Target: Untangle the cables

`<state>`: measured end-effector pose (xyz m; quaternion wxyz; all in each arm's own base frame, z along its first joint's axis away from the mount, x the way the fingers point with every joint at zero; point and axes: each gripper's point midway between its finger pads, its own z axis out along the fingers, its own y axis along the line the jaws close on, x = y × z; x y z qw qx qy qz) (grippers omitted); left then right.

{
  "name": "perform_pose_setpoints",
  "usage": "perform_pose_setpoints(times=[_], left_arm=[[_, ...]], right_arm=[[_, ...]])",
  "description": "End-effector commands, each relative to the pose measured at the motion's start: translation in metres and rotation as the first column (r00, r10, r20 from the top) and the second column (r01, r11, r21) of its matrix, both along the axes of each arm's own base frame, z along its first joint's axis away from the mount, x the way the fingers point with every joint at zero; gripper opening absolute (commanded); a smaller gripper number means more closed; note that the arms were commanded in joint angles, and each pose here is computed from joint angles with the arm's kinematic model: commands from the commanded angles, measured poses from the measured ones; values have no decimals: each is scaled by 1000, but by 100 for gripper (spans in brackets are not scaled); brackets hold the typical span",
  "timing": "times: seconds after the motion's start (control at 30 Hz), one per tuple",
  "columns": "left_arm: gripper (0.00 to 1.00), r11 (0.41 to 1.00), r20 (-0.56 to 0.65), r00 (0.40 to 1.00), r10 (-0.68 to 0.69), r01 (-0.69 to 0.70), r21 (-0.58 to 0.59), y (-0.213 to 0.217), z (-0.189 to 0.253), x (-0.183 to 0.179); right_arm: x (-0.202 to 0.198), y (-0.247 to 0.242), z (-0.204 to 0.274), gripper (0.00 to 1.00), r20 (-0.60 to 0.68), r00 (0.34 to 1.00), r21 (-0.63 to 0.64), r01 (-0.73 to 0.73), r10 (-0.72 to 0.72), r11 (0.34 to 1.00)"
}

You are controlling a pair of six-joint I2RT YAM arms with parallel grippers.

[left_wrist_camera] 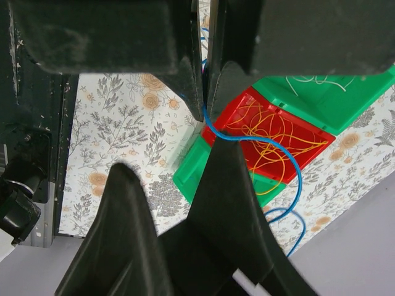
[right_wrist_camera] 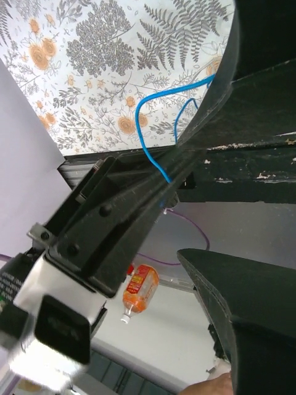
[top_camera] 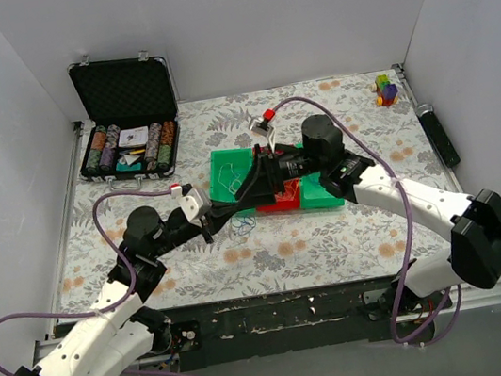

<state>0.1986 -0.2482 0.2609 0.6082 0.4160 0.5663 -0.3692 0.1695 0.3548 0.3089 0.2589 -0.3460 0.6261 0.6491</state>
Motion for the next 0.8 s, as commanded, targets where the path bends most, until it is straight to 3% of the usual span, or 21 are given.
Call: perform_pose_setpoints(times=[0.0,0.23,0.37,0.5,0.6,0.77], left_arm=[[0,999,67,998,18,-16,-29,1,25,5],[0,999,59,998,-1,3,-36,1,26,1],[0,999,49,999,-1,3,-35,1,24,0],[0,999,35,999,4,-3,-39,2,21,-1],[47,1000,3,1000,2,-2,-31,3,14,-3],[75,1000,-52,998,-26,25,-17,4,-3,-14]], right_arm=[[9,23,28,67,40,999,66,34,-37,997],[27,38,31,37,39,989,74,137,-140,988],[34,39,31,1,38,980,76,190,-193,979],[38,38,37,1,49,974,72,217,-221,973],[42,34,57,1,114,960,76,248,-255,966],[42,29,89,1,181,946,83,257,-268,963]])
